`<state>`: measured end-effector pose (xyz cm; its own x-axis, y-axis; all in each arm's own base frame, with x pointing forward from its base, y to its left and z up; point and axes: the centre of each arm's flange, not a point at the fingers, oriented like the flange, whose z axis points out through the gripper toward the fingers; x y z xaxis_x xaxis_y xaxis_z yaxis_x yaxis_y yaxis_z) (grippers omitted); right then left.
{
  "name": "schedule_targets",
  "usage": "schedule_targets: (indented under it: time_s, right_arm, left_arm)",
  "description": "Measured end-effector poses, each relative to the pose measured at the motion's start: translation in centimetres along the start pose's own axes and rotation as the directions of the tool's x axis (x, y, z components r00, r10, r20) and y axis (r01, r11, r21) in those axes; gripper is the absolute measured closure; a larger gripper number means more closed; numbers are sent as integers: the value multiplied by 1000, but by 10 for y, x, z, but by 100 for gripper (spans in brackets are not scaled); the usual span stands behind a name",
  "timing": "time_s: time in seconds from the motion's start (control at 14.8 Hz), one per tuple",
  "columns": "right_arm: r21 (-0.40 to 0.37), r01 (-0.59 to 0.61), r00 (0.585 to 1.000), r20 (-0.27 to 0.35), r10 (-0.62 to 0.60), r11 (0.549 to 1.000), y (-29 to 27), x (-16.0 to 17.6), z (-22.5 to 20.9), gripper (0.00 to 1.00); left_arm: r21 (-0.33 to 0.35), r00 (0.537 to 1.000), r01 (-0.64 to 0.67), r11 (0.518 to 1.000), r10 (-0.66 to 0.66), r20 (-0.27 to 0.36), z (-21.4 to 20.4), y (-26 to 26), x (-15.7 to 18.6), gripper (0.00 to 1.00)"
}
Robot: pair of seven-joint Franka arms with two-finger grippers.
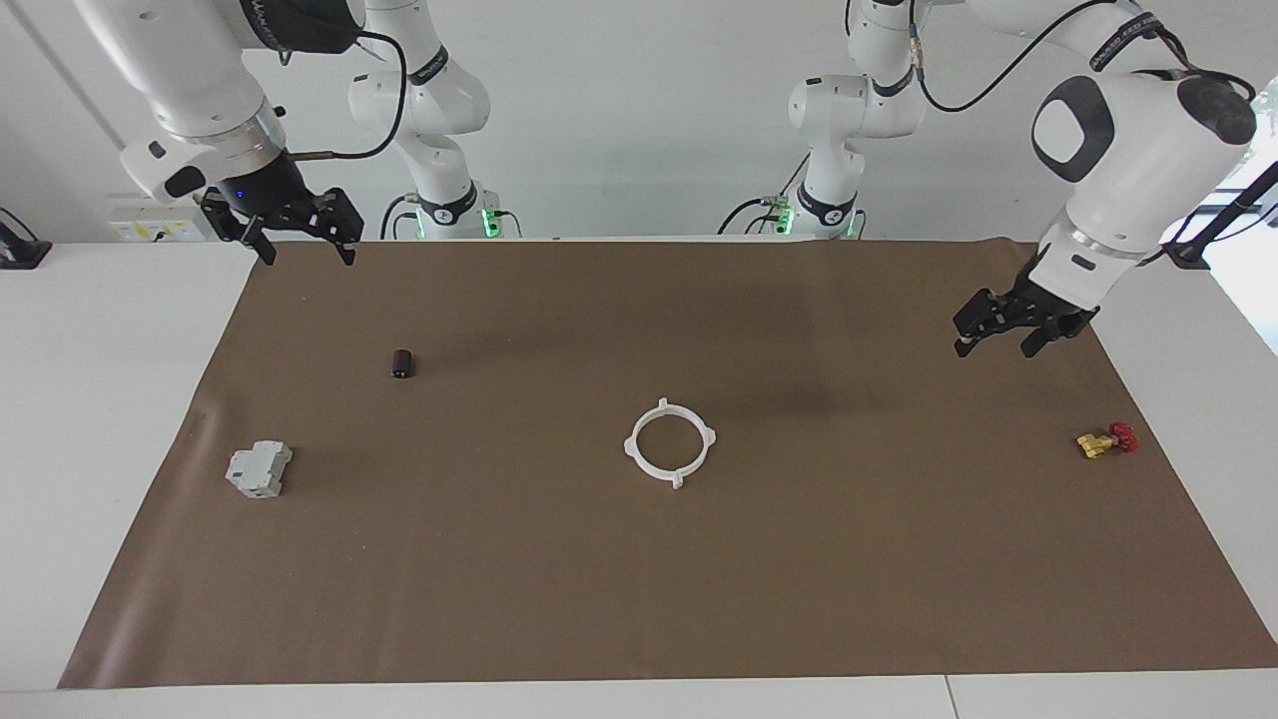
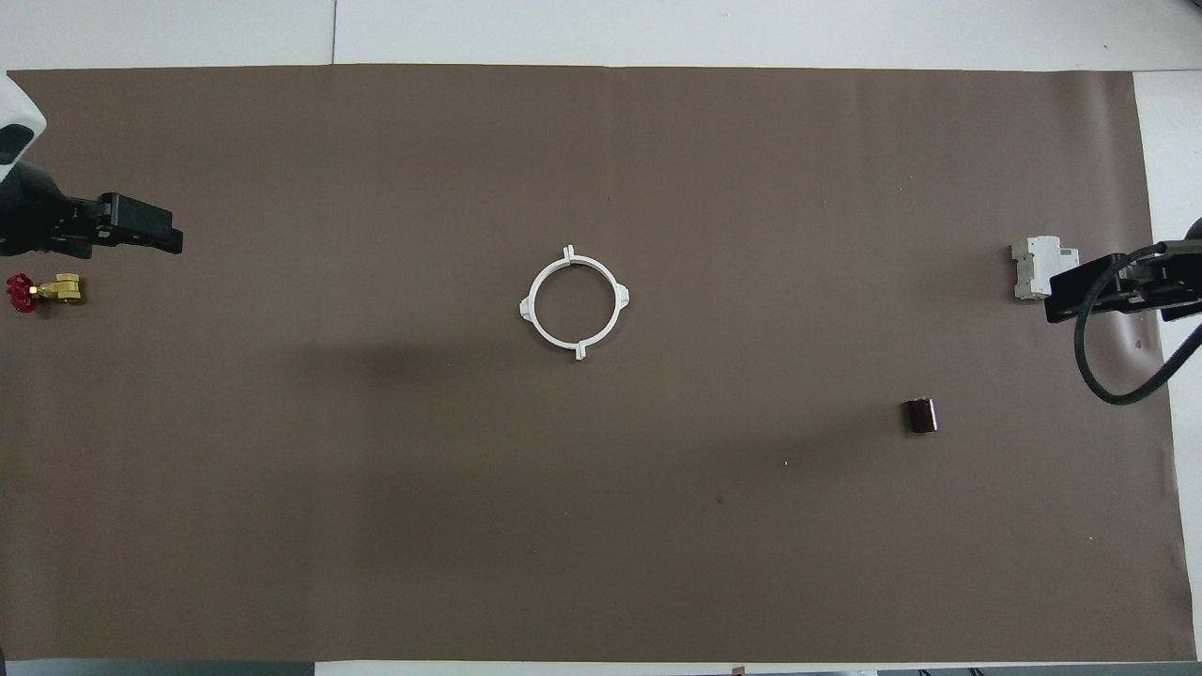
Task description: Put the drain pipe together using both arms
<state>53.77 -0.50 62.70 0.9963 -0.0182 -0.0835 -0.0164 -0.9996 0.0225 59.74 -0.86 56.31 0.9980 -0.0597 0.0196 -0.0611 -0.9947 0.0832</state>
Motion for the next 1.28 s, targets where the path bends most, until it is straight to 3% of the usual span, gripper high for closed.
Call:
schedule_targets:
  time_s: [0.27,0.61,1.28]
  right_arm:
    - [0,3,1000,0,-3,1000,-2,0,0,0]
    - [1,3,1000,0,-3,1000,-2,0,0,0]
    - [1,1,1000,4,-1,1000,-1,0,0,0]
  left_arm:
    - [-11,997,-65,998,65,36,-27,-21,-19,0]
    - [-22,996,-76,997,77,54,-27,-24,-42,0]
    - [23,997,-75,997,74,39,-35,-9,-41,0]
